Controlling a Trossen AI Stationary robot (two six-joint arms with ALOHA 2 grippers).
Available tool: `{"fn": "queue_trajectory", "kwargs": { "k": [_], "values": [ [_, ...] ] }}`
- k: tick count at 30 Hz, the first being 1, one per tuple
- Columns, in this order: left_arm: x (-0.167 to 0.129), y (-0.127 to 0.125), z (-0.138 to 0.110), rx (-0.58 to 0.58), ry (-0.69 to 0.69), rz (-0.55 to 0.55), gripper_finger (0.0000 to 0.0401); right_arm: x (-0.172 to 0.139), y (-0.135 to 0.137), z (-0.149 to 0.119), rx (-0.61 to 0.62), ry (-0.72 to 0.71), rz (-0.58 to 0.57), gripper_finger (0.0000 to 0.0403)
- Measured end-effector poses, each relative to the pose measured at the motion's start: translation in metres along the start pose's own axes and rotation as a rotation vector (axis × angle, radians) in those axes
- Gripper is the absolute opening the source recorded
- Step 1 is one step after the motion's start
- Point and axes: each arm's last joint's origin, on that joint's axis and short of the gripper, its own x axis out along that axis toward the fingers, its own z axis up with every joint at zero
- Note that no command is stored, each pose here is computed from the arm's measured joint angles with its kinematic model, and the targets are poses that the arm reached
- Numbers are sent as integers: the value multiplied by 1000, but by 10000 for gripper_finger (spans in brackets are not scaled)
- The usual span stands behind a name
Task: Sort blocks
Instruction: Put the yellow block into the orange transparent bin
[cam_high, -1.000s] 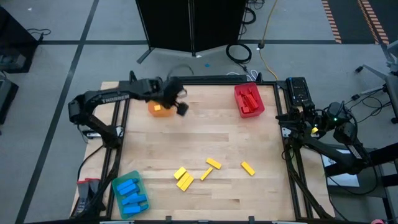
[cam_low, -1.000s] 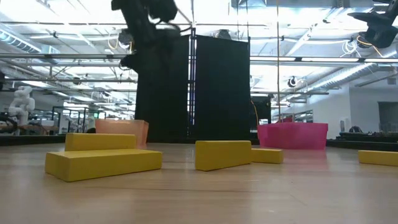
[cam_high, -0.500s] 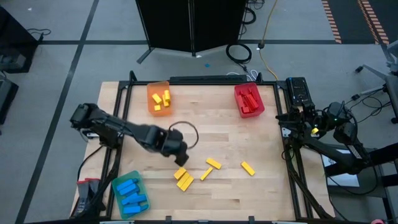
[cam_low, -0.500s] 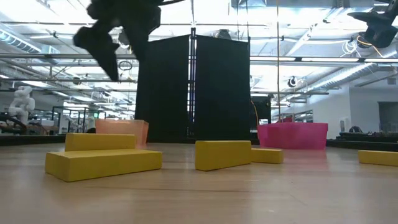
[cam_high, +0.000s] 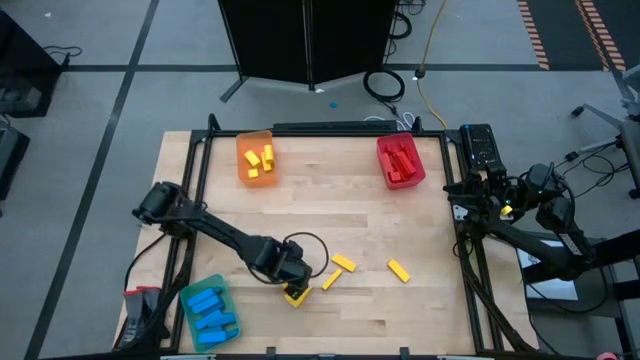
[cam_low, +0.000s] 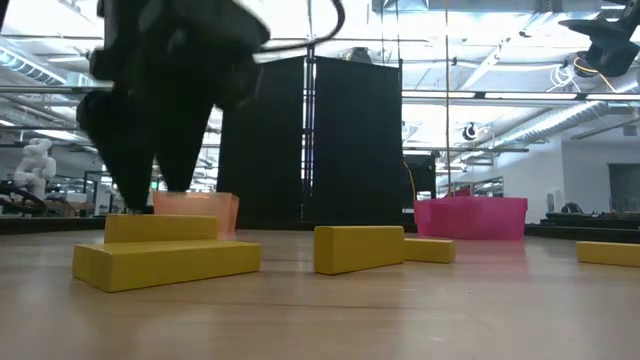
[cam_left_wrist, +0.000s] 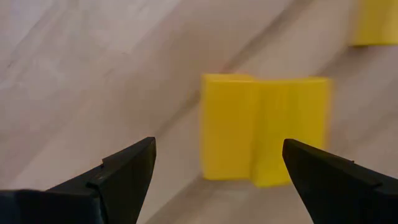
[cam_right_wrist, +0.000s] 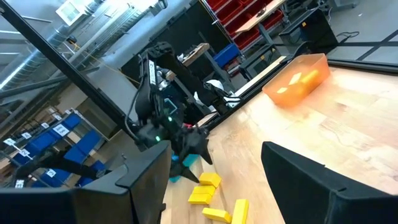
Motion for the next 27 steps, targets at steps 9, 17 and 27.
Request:
{"fn": "queue_trajectory", "kwargs": {
  "k": [9,17,27],
  "values": [
    [30,-5,-4,22,63,44,345,0,0,0,6,1,0,249],
    [33,-1,-1,19,52,75,195,0,0,0,1,0,0,249],
    [28,-5,2,47,68,41,134,0,0,0,0,-3,-4,249]
  ]
}}
